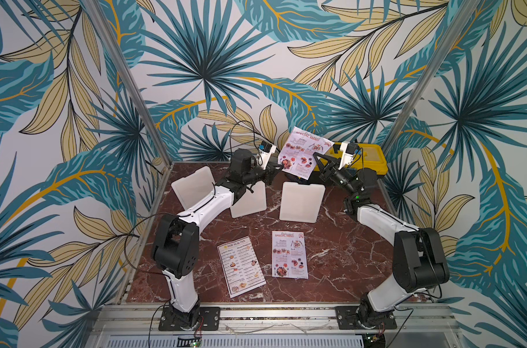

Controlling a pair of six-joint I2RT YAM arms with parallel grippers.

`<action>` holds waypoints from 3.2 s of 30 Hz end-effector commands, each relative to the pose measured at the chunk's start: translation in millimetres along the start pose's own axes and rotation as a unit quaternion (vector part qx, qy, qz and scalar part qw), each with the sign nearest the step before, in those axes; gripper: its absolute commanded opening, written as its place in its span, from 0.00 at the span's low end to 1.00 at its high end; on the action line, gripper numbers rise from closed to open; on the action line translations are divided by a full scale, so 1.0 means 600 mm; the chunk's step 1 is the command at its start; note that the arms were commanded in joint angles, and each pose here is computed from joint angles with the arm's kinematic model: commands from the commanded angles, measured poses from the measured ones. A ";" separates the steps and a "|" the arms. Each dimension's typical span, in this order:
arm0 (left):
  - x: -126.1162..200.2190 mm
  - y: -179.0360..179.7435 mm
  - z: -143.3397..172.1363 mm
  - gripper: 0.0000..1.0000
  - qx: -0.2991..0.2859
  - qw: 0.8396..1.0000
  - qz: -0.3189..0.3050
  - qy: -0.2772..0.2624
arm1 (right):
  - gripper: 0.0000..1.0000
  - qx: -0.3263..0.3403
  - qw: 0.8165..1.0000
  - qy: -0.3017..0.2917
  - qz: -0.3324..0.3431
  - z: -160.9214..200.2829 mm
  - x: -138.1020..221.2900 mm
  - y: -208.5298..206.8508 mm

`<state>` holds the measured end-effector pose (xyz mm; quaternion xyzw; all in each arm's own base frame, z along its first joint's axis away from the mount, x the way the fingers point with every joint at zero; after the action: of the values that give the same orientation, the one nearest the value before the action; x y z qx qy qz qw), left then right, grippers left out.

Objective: Insert the menus into the narrow rack
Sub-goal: Insert the menu into the narrow rack.

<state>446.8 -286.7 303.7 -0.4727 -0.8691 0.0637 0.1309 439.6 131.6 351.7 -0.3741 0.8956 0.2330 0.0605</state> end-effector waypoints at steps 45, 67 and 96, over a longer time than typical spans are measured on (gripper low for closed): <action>-0.002 0.020 0.011 0.00 0.022 1.000 0.005 0.003 | 0.00 -0.019 1.000 -0.015 -0.016 0.009 -0.002 -0.010; 0.015 0.004 0.033 0.00 0.044 0.999 0.018 0.016 | 0.00 -0.037 0.999 -0.024 -0.024 0.031 0.040 0.010; 0.034 -0.010 0.032 0.00 0.049 0.999 0.019 0.015 | 0.00 -0.053 0.998 -0.023 -0.030 0.031 0.056 0.025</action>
<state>429.8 -278.7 285.4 -0.4891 -0.8500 0.1002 0.1682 412.8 130.5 320.9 -0.3917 0.8721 0.2896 0.0456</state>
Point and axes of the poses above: each gripper's point midway between its finger pads, its own x axis back along the fingers, its own y axis along the line the jaws close on, z = x × y, the point moved 3 cm from there along x, back along the fingers, and after that the axes turned 1 degree about -x, right-handed, at the moved point
